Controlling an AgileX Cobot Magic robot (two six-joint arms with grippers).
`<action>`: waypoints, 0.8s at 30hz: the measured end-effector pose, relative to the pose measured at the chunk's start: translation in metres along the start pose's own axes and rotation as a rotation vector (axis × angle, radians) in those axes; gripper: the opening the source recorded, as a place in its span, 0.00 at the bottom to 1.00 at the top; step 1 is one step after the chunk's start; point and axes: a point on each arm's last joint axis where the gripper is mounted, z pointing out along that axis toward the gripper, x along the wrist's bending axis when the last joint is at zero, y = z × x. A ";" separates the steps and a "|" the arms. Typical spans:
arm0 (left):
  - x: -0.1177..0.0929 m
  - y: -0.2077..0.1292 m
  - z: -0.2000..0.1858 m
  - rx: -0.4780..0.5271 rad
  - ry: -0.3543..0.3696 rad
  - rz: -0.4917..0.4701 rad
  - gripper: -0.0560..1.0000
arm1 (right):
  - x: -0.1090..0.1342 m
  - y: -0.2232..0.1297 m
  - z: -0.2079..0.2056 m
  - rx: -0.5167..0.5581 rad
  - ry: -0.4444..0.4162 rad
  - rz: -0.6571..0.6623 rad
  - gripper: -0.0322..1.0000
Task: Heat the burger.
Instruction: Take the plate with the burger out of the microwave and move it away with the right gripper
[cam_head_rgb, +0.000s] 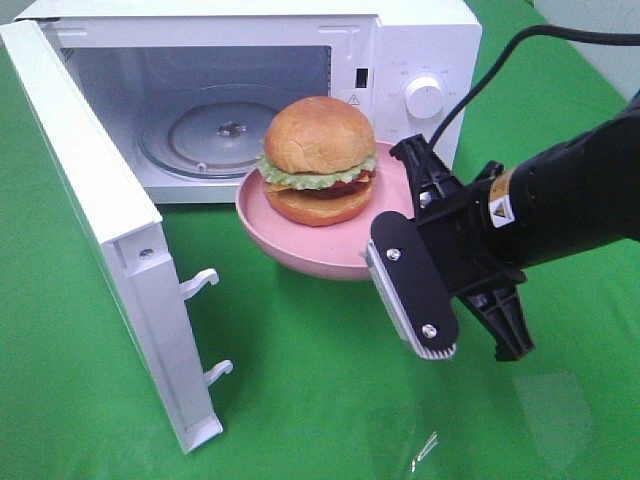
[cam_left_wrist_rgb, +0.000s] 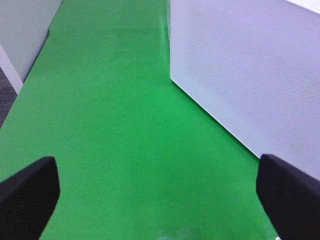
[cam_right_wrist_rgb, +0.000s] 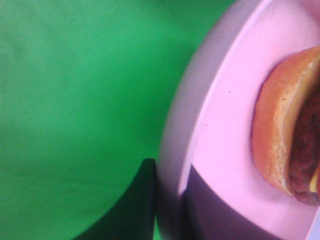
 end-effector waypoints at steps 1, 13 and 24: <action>0.000 0.000 0.000 0.000 0.000 0.000 0.99 | 0.000 0.000 0.000 0.000 0.000 0.000 0.13; 0.000 0.000 0.000 0.000 0.000 0.000 0.99 | 0.047 -0.008 -0.056 0.031 0.025 0.060 0.13; 0.000 0.000 0.000 0.000 0.000 0.000 0.99 | 0.067 -0.017 -0.093 0.098 -0.007 0.187 0.13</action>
